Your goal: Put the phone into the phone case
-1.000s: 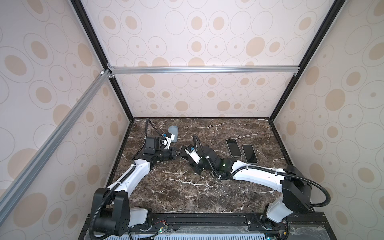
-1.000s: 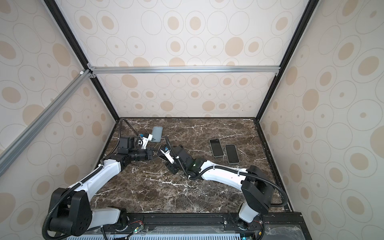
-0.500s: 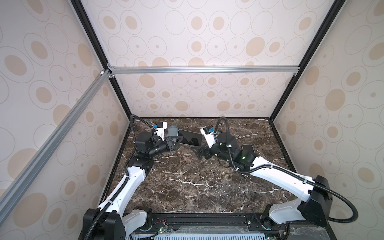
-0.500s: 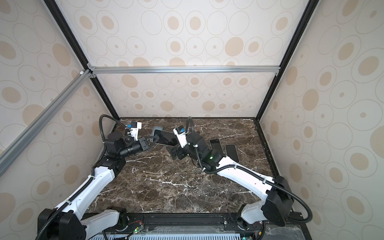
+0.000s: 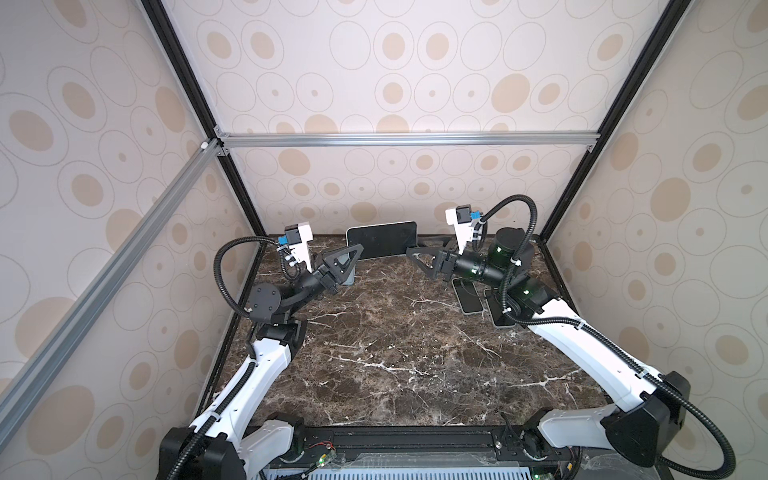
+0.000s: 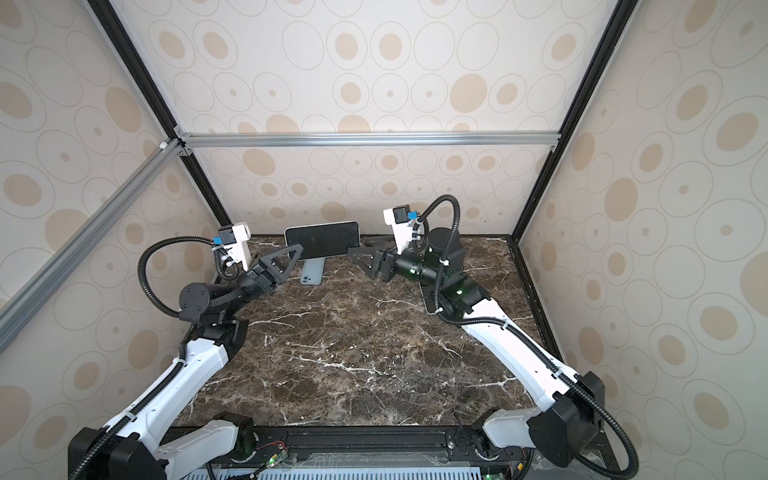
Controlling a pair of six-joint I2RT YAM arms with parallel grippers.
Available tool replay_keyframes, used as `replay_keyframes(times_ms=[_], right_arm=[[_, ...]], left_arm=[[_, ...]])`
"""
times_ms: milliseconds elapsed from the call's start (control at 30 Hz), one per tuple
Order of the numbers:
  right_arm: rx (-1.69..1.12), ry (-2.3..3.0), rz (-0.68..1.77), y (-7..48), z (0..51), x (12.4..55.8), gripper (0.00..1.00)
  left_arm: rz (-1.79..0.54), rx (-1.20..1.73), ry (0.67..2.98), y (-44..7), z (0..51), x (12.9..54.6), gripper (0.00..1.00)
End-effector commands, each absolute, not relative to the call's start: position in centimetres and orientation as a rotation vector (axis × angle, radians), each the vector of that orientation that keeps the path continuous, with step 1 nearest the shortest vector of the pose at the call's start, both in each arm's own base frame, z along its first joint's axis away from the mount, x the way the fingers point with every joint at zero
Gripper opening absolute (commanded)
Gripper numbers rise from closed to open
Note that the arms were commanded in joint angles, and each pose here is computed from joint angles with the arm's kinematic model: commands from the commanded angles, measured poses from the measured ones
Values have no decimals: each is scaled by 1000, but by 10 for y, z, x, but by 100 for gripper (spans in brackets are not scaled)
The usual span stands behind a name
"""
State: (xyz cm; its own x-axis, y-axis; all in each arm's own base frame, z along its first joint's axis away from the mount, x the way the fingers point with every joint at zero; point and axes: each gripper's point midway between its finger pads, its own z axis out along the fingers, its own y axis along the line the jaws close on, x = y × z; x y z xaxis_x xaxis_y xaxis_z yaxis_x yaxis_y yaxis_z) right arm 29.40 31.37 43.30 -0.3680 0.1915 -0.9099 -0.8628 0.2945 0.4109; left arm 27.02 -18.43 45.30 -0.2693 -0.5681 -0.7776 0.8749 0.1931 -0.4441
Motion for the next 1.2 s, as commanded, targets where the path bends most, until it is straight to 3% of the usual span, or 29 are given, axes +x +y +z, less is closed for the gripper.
replay_keyframes(times_ms=[0, 67, 167, 300, 500, 600, 667, 933, 1167], right_arm=[[-781, 1419, 1470, 323, 460, 265, 62], [-796, 1394, 1508, 325, 464, 260, 54], [-820, 1362, 1559, 327, 470, 255, 34], [-842, 1357, 1576, 328, 470, 251, 1], [-819, 1390, 1531, 323, 464, 252, 0], [-769, 1443, 1457, 319, 459, 260, 0], [-716, 1483, 1376, 312, 455, 268, 0], [-476, 1708, 909, 260, 417, 309, 0], [-456, 1766, 784, 244, 404, 311, 0]], left_arm=[[-1492, 462, 1030, -187, 480, 239, 0], [-1509, 487, 1025, -192, 479, 234, 0], [-1524, 506, 1021, -197, 479, 229, 0], [-1525, 477, 1030, -197, 475, 233, 0], [-1472, 417, 1056, -194, 472, 246, 3], [-1395, 345, 1094, -188, 469, 262, 56], [-1305, 269, 1143, -181, 463, 278, 69], [-600, -89, 1604, -122, 380, 389, 69], [-166, -77, 2038, -112, 258, 484, 63]])
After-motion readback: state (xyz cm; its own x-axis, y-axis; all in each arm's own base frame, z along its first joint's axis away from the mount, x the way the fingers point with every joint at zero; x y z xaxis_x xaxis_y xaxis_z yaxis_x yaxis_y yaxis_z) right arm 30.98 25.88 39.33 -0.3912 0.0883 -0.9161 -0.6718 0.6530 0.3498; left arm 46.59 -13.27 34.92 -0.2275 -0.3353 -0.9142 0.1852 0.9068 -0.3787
